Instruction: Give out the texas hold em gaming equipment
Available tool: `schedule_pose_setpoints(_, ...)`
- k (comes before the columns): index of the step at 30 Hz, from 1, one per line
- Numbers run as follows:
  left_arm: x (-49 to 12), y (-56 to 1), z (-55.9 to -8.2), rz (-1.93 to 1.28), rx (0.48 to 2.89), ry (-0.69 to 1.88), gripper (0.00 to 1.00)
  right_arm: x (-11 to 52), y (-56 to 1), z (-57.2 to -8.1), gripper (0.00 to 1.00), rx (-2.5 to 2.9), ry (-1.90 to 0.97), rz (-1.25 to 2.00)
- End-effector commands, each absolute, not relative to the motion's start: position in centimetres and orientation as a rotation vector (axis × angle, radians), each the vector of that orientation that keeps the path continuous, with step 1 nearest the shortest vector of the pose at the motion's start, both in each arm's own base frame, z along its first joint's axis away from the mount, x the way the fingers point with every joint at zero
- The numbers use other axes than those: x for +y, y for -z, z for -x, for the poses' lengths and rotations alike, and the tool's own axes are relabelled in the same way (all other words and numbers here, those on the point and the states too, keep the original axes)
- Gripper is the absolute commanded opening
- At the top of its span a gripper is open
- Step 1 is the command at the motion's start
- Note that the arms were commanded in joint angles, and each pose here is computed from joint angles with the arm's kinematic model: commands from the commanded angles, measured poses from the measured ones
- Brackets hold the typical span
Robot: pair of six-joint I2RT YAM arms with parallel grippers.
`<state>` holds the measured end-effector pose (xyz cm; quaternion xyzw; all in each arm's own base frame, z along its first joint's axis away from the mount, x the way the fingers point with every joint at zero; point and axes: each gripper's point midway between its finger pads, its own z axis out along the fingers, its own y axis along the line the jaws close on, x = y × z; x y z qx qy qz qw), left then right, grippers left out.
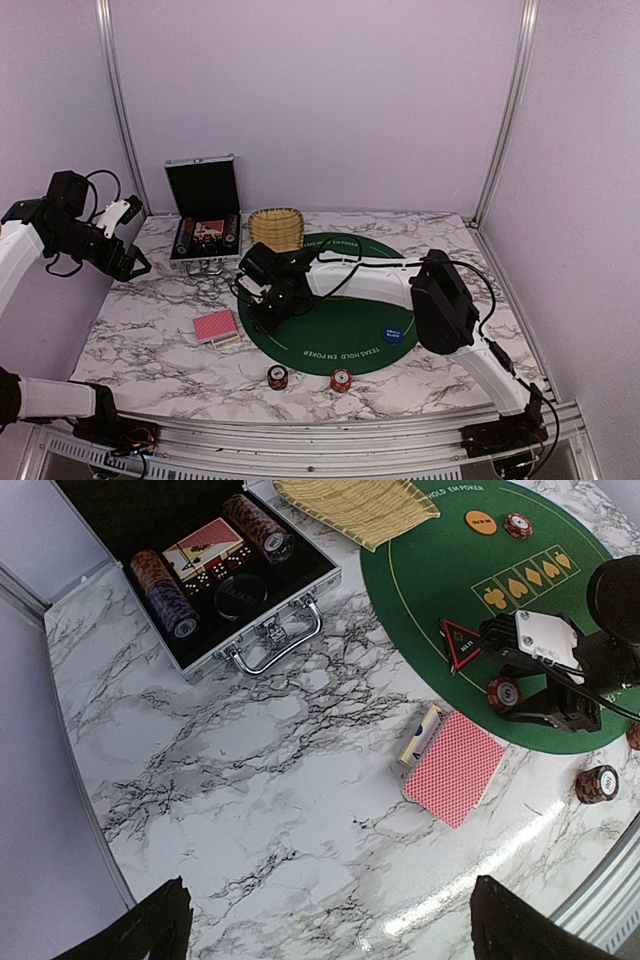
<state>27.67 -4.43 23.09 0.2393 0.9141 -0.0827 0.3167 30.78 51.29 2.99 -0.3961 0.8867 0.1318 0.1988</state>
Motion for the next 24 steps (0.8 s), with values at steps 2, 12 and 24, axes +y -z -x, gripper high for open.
schedule_pose_setpoints(2,-4.6,-24.2,-27.2,-0.631,2.389,0.223,0.99,51.5,-4.0,-31.7,0.52,2.455,-0.368,1.077)
schedule_pose_setpoints(12,-4.5,-24.5,-27.2,-0.627,2.387,0.215,0.99,50.5,-9.7,-31.1,0.52,2.388,-0.396,1.055)
schedule_pose_setpoints(24,-4.3,-23.9,-27.0,-0.637,2.403,0.2,0.99,41.6,-10.9,-22.9,0.78,2.458,-0.362,1.115)
